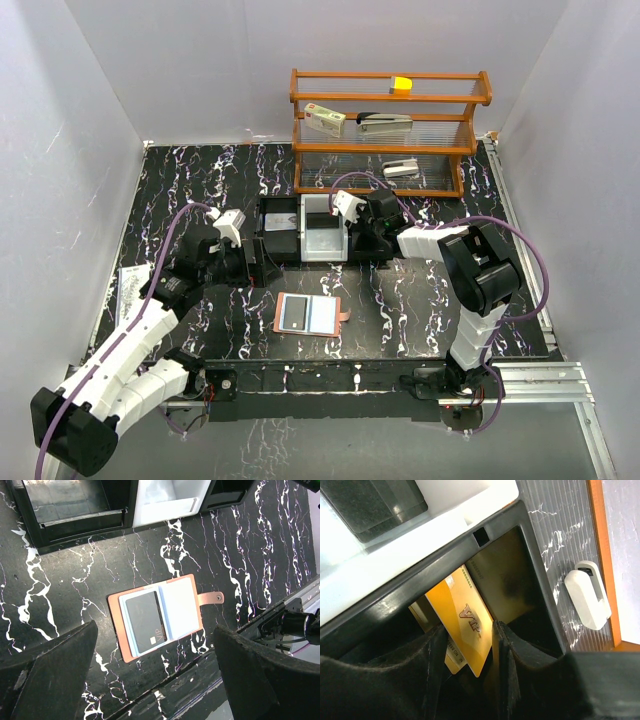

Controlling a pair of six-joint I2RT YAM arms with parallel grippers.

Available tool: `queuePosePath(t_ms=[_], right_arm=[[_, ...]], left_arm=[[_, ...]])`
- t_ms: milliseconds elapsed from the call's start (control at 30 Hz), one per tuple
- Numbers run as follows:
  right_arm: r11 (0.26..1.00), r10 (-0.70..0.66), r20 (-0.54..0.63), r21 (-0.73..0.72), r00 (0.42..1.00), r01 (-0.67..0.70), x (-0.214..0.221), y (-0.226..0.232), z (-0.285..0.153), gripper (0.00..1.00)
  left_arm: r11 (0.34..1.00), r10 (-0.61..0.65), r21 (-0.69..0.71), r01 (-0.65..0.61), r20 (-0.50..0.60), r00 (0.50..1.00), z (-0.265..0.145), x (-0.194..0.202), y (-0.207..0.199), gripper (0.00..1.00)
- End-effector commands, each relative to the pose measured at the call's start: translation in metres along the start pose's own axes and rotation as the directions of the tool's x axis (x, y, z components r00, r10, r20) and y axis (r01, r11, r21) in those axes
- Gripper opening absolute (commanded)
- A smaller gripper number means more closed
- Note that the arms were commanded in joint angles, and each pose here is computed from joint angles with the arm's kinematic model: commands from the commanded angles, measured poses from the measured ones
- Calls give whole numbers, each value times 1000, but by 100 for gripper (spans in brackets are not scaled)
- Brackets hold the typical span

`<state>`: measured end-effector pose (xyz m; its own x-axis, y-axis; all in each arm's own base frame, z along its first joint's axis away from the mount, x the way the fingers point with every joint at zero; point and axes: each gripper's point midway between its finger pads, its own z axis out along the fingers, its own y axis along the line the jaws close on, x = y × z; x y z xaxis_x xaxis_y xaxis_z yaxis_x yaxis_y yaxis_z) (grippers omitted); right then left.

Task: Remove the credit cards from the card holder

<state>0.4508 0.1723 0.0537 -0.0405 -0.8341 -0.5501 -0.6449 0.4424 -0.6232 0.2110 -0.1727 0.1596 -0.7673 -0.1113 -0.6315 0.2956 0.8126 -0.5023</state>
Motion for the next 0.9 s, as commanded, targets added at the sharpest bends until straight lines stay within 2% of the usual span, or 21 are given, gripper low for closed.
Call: queuePosePath(t_ms=[0,233,300,867], right_arm=[[1000,16,66,24,998,-17,-22,-15,-1,39],[1000,24,72,9,997,-25,-25,-14,-2,42],[1000,27,79,4,997,-27,-26,-14,-3,48],[999,53,126,-3,991,-53,-41,-25,-16,52]], left_arm=[[1000,2,19,-2,-12,1000,0,2,-2,99],[1000,1,25,-1,-14,1000,1,4,-3,99],[1000,1,26,-1,-15,1000,1,3,-3,99],[999,-7,45,8,-30,1000,0,9,-5,99]])
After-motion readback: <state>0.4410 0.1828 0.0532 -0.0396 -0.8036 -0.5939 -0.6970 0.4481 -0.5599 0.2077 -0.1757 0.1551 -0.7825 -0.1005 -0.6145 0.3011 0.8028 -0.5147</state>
